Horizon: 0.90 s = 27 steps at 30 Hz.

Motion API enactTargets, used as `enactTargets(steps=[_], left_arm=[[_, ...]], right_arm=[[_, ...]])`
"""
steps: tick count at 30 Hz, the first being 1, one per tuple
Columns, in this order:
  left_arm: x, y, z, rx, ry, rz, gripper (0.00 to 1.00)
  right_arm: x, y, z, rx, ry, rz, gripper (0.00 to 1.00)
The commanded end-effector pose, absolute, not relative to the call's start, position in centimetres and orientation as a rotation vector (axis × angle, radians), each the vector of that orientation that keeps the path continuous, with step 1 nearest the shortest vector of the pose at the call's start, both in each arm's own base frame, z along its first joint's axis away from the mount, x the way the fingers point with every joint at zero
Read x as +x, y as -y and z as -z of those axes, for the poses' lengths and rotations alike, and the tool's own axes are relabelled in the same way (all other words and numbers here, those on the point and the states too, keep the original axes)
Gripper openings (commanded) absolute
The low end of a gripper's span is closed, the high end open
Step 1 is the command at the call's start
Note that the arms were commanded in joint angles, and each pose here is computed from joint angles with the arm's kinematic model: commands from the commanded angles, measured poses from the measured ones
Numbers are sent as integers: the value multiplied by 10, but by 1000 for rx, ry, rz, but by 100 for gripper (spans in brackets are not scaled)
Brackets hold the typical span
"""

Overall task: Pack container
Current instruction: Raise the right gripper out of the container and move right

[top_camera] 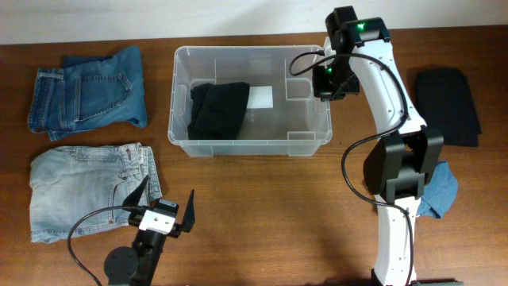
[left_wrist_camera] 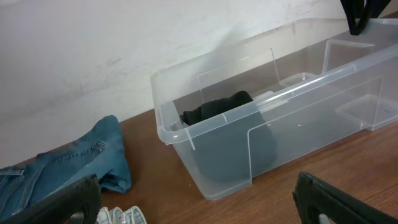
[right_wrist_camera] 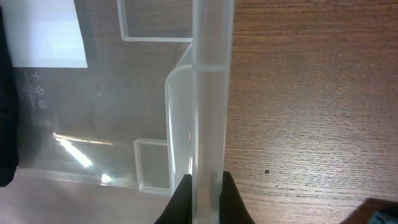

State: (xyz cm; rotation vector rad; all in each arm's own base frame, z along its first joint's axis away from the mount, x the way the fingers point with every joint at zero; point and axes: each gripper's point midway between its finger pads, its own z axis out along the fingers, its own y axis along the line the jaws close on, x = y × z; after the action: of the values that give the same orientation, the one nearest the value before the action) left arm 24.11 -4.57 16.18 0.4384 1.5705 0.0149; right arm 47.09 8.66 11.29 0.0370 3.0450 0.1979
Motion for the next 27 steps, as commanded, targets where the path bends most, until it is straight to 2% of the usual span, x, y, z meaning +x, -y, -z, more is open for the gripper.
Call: enactTargets(steps=[1, 14, 20, 27], left_arm=[[241, 44, -160, 443, -1573, -26, 99], [241, 44, -160, 443, -1573, -26, 99], [241, 44, -160, 443, -1573, -26, 99], [241, 44, -160, 443, -1573, -26, 99]], right_arm=[[471, -84, -105, -32, -3058, -161, 4], [470, -84, -105, -60, -3060, -160, 6], [470, -84, -105, -55, -3059, -160, 22], [474, -85, -118, -44, -3030, -165, 29]])
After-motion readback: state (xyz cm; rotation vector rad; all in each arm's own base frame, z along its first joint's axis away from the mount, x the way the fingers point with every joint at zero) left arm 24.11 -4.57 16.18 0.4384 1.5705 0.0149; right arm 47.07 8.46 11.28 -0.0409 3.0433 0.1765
